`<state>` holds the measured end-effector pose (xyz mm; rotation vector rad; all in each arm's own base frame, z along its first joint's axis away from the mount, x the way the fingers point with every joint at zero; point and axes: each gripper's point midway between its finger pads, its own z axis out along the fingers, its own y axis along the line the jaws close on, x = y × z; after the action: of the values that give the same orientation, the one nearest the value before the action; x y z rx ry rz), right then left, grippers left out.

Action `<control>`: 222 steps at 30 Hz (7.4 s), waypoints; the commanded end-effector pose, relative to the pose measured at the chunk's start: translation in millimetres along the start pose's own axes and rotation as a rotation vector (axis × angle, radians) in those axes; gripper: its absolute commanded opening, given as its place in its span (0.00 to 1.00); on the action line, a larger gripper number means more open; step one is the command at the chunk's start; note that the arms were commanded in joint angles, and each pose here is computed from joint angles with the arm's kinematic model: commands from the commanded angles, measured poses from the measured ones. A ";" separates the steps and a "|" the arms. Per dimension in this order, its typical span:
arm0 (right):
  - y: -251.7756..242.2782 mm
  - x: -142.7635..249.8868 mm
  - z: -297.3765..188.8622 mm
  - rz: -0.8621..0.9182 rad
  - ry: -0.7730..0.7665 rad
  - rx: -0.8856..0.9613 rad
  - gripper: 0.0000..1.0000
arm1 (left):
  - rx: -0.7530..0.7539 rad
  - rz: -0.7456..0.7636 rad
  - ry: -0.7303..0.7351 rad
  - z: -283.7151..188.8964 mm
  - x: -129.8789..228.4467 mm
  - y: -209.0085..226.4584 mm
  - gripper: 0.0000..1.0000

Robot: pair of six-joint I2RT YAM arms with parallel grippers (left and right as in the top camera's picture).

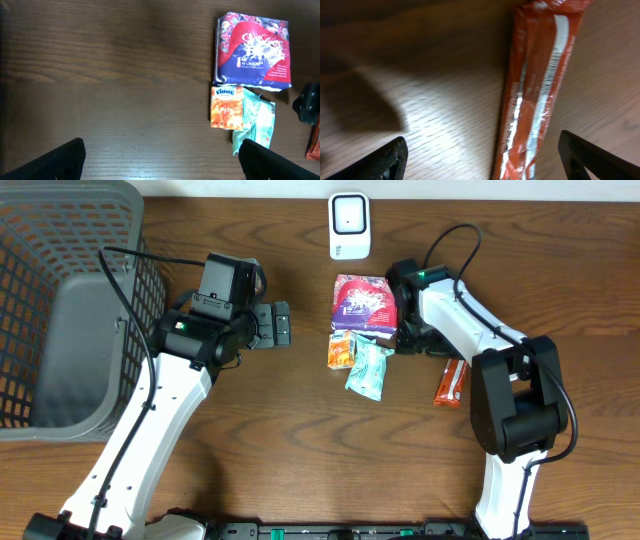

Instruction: Scan the item barcode

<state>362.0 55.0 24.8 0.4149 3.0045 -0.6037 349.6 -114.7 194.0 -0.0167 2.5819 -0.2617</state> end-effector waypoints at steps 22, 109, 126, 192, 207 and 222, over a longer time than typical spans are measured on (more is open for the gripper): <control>-15.3 26.8 53.5 0.011 0.086 -0.037 0.20 | -0.012 0.006 -0.007 -1.2 -3.9 2.2 0.98; -20.2 77.0 80.5 0.222 0.499 -0.691 0.62 | -0.012 0.006 -0.007 -1.2 -3.9 2.2 0.98; -7.6 68.3 83.3 0.213 0.428 -0.573 0.01 | -0.012 0.006 -0.007 -1.2 -3.9 2.2 0.98; 22.9 -80.6 -67.5 -0.041 -0.094 -0.537 0.01 | -0.012 0.006 -0.007 -1.2 -3.9 2.2 0.98; 119.6 -191.5 -217.1 0.135 -0.625 -1.079 0.01 | -0.012 0.006 -0.008 -1.2 -4.0 2.2 0.98; 209.5 -204.8 -206.4 0.154 -0.435 -1.326 0.01 | -0.012 0.006 -0.007 -1.2 -3.9 2.2 0.98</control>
<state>615.9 254.9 130.8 0.3306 2.2681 0.9975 349.5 -114.6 194.0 -0.0171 2.5823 -0.2619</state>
